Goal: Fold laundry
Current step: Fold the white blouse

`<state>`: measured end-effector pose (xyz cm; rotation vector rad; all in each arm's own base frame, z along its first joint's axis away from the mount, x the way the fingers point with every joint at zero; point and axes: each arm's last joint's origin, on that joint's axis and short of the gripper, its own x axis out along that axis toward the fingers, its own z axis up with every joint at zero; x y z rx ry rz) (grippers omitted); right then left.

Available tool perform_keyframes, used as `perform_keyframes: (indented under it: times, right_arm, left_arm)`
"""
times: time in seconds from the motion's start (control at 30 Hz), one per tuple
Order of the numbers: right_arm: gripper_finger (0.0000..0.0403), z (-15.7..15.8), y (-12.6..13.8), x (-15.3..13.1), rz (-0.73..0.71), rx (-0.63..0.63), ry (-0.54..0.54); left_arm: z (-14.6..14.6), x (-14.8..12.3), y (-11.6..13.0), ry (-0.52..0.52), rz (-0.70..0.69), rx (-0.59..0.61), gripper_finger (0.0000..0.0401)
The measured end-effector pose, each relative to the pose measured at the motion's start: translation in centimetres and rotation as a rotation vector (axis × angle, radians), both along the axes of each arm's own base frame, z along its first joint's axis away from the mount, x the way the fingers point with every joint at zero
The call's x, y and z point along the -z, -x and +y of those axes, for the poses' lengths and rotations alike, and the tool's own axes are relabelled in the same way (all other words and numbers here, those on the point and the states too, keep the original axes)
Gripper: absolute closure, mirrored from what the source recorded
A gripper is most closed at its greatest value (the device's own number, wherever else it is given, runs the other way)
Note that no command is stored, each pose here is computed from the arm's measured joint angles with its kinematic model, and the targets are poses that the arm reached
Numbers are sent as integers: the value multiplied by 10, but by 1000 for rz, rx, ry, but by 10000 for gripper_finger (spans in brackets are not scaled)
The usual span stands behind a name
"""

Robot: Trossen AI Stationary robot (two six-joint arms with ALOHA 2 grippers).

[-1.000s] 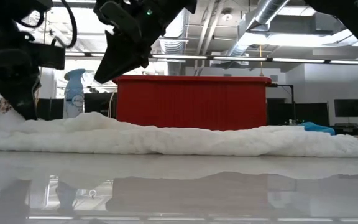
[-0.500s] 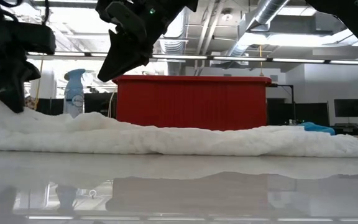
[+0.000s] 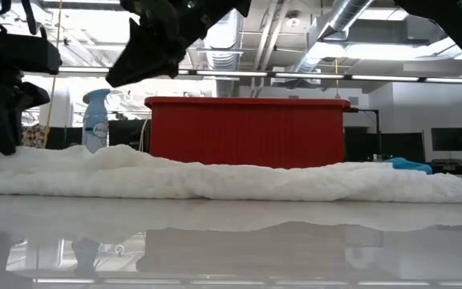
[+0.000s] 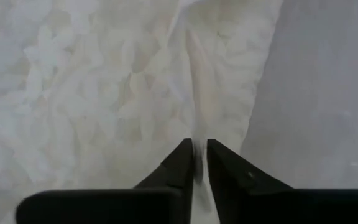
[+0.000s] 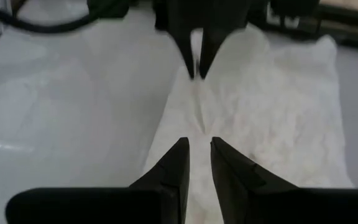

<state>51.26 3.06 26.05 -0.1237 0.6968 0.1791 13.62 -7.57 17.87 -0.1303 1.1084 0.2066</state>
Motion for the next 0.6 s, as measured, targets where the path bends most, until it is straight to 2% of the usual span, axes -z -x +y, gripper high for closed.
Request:
perform_keyframes:
  times: [0.2, 0.3, 0.37, 0.6]
  right_arm:
    - [313, 0, -5, 13, -58, 3, -7]
    - [313, -1, -13, 20, -127, 0, -1]
    - [313, -3, -16, 31, -109, 2, 1]
    - [313, -3, -30, 64, -127, 6, -1]
  left_arm:
    - [-3, -1, -2, 44, 0, 40, 298]
    - [-3, -1, -1, 50, 2, 26, 264]
    - [-2, 0, -1, 53, 5, 10, 244]
    - [-2, 0, 0, 57, 9, -11, 208]
